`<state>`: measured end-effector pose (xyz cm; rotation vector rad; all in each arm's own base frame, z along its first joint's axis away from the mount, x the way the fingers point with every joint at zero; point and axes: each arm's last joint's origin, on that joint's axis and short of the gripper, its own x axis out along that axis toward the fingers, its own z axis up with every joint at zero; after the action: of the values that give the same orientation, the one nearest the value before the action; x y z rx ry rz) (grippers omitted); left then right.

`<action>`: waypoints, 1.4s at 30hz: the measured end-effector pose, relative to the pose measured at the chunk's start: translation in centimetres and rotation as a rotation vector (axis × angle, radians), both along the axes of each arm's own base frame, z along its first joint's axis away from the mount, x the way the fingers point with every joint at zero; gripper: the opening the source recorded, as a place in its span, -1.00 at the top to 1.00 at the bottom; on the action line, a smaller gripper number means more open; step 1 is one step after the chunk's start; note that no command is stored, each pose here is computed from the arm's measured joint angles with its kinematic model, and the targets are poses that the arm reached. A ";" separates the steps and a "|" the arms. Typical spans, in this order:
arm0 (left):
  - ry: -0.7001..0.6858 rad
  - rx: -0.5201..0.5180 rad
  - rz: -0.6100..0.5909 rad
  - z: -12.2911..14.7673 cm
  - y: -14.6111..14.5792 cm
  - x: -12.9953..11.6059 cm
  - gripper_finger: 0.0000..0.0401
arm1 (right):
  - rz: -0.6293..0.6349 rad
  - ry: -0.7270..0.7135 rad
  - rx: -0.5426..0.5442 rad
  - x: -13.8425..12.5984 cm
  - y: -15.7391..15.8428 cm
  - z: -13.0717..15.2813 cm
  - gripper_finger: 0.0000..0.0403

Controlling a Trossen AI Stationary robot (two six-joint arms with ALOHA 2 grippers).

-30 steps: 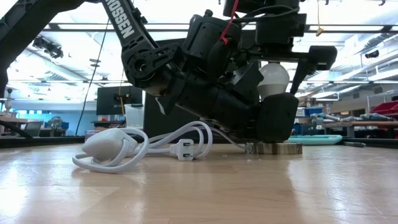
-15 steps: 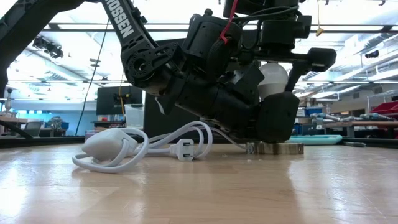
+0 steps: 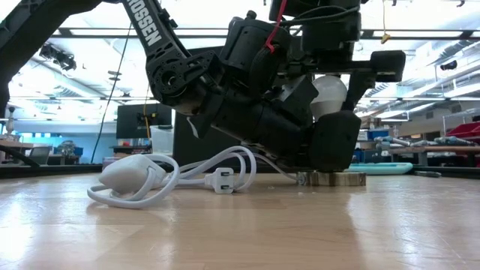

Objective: Screw lightbulb
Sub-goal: Insert the lightbulb into the socket

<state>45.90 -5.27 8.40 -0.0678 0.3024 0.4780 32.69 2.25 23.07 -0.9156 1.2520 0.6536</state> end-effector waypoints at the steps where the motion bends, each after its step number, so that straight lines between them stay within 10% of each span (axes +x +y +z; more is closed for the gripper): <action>1: 0.000 0.000 0.000 0.0 0.0 0.0 -0.03 | -0.032 -0.002 0.009 0.0 0.0 0.0 -0.29; 26: 0.000 -0.001 0.002 0.0 0.0 0.0 -0.03 | -0.570 -0.082 0.172 0.4 1.0 0.1 -0.52; 42: 0.002 0.003 0.008 0.0 0.1 0.0 -0.03 | -0.021 0.011 0.035 -0.1 0.5 0.0 -0.85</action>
<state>45.88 -5.18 8.41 -0.0651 0.3036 0.4863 32.54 2.74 23.03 -0.8699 1.2547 0.6634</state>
